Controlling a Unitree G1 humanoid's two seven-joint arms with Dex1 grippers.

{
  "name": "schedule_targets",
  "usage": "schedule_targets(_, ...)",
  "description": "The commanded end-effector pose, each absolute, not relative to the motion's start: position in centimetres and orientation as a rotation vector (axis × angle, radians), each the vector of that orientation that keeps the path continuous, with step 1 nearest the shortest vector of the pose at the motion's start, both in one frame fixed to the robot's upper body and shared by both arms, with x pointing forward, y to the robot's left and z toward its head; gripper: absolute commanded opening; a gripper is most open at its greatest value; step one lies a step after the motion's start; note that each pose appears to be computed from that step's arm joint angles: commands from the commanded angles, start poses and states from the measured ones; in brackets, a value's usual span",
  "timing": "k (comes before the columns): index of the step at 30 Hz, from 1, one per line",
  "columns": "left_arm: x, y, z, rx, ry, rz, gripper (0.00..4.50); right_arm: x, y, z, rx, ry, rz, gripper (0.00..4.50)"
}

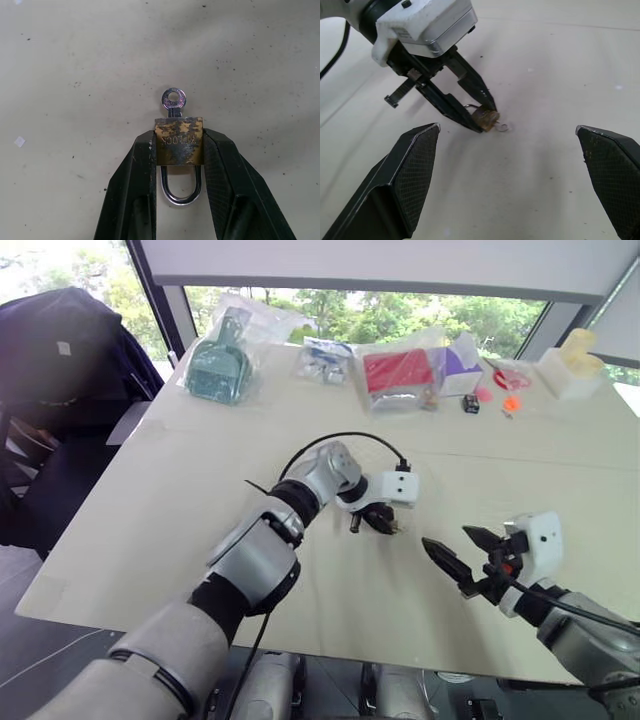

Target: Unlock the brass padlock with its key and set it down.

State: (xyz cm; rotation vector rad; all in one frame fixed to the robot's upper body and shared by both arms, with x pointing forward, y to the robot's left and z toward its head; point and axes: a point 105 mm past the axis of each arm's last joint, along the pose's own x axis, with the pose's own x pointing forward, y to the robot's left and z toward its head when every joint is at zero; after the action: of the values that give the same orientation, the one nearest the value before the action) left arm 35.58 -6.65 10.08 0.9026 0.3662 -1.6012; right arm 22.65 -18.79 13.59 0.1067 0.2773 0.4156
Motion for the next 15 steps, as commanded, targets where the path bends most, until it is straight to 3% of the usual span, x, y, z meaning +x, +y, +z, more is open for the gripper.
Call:
schedule_targets(1, 37.1, -5.8, 13.0, 0.843, 0.187, -1.539, 0.70, 22.8, -18.0, 15.8, 0.184, 0.202, 0.481, 4.50)
schedule_targets(6, 37.2, -3.6, 17.8, 0.850, -0.119, -1.539, 0.70, 23.6, -16.5, 17.7, 0.318, 0.155, 0.586, 4.50)
schedule_targets(15, 36.4, -1.3, 21.6, 0.861, -0.351, -1.376, 0.70, 26.7, -13.7, 21.2, 0.451, 0.065, 0.729, 4.50)
